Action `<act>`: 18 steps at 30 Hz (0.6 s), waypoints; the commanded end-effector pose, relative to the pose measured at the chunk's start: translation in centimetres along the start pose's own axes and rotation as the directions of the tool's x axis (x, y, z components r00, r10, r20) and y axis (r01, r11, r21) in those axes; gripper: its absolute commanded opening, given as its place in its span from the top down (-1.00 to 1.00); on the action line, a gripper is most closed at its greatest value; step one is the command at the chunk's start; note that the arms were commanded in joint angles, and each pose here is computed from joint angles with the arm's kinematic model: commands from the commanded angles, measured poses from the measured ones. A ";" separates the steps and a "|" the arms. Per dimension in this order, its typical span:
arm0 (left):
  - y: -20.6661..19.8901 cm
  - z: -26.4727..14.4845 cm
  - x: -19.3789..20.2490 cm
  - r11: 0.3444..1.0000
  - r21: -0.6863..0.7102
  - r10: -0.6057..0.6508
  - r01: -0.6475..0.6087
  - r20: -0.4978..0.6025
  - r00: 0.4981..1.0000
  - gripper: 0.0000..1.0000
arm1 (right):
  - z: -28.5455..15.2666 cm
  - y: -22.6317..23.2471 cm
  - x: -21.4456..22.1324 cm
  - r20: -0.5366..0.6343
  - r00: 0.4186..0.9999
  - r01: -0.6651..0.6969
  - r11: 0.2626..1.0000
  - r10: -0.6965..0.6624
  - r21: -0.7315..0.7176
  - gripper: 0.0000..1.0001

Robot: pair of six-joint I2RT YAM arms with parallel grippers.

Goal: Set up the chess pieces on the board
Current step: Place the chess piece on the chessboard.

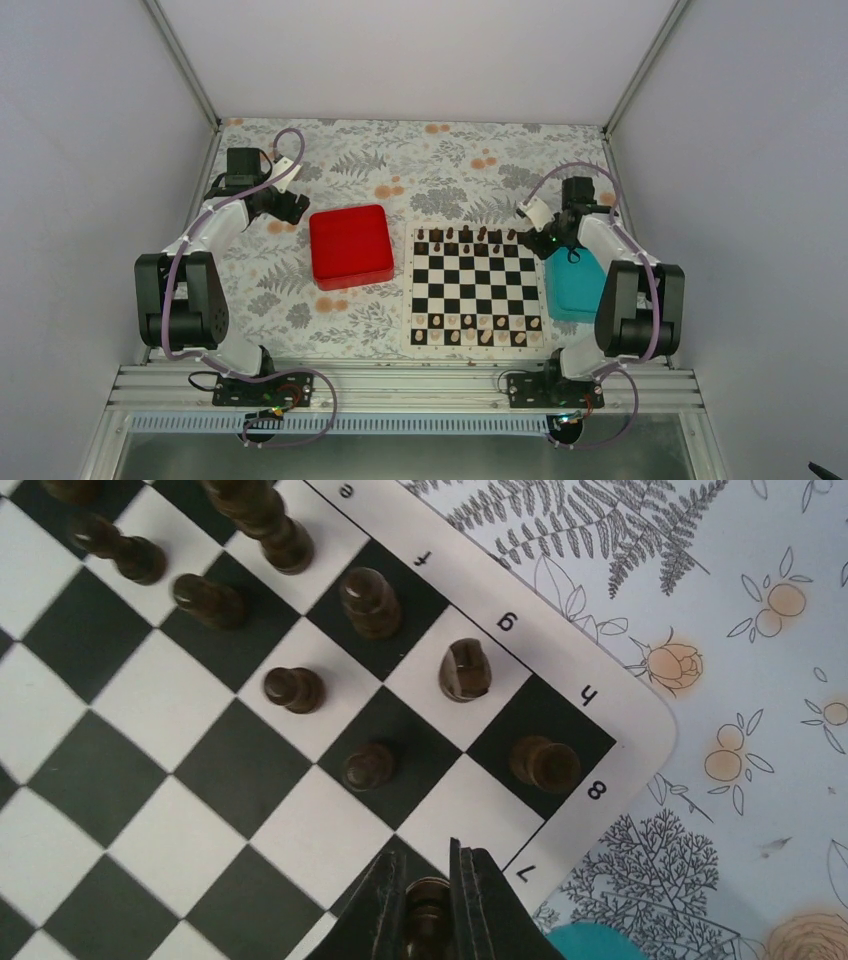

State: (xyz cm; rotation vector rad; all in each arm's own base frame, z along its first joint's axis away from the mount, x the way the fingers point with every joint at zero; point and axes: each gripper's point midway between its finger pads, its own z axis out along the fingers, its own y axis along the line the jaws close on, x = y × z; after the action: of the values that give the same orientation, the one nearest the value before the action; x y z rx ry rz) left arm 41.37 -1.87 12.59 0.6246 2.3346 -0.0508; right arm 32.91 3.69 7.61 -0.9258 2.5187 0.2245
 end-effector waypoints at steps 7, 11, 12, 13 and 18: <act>0.1 -0.7 -0.7 1.000 -0.001 0.017 -0.017 0.032 0.999 -0.94 | 3.0 -1.2 0.8 -0.013 1.000 0.026 0.999 -0.026 -0.019 0.92; 0.1 -0.5 -0.6 1.000 0.000 0.019 -0.019 0.030 0.999 -0.94 | 3.7 -1.5 1.3 -0.035 0.999 0.026 1.000 -0.027 -0.015 0.92; 0.1 -0.5 -0.5 1.000 0.001 0.019 -0.019 0.028 0.999 -0.94 | 3.9 -1.6 1.5 -0.040 0.999 0.026 1.000 -0.027 -0.013 0.92; 0.1 -0.5 -0.6 1.000 -0.001 0.020 -0.020 0.030 0.999 -0.94 | 3.9 -1.6 1.5 -0.041 0.999 0.028 1.000 -0.028 -0.010 0.92; 0.1 -0.5 -0.6 1.000 0.002 0.021 -0.021 0.030 0.999 -0.94 | 4.9 -1.6 2.1 -0.064 0.998 0.021 0.999 -0.023 -0.026 0.91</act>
State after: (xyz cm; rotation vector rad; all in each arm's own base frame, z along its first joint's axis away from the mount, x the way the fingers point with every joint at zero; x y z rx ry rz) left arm 41.36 -1.88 12.59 0.6285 2.3333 -0.0503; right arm 34.13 3.13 3.40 -0.9701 2.5605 0.2313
